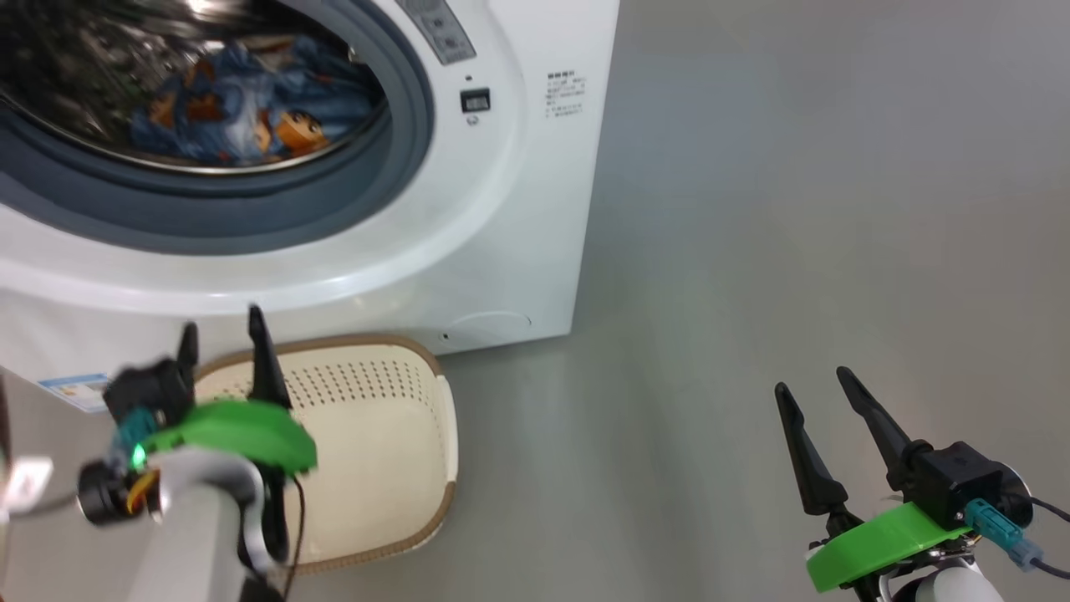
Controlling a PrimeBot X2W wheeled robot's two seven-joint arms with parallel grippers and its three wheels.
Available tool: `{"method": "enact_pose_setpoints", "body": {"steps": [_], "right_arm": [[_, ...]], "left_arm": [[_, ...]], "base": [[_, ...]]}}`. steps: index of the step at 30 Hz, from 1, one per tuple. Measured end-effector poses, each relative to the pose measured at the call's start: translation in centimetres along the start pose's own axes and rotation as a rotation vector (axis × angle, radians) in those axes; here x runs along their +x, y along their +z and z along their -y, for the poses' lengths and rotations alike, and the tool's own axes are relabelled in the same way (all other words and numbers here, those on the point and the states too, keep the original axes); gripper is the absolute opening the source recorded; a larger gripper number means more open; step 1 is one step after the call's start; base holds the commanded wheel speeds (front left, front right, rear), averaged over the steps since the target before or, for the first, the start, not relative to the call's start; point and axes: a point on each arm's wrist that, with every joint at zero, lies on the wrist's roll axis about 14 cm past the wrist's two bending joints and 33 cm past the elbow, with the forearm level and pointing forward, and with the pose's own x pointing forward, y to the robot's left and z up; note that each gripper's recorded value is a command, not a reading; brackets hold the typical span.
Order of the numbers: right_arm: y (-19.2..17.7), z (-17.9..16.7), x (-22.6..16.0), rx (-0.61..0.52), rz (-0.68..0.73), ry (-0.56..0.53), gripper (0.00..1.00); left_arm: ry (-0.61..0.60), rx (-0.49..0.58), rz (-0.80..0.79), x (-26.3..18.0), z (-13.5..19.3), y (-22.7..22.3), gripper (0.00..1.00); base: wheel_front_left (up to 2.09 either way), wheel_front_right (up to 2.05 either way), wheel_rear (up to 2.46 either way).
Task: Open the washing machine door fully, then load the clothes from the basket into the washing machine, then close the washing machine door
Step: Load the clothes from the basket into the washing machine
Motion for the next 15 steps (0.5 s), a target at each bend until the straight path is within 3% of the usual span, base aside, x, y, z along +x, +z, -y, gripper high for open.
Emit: {"method": "enact_pose_setpoints", "body": {"steps": [15], "right_arm": [[3.1,-0.5,-2.0,-0.047,0.089,0.014,1.0]], "left_arm": [[0.005,0.015,0.111,-8.9,-1.4,2.3,1.0]], "base": [[0.0,0.0,0.0]]}}
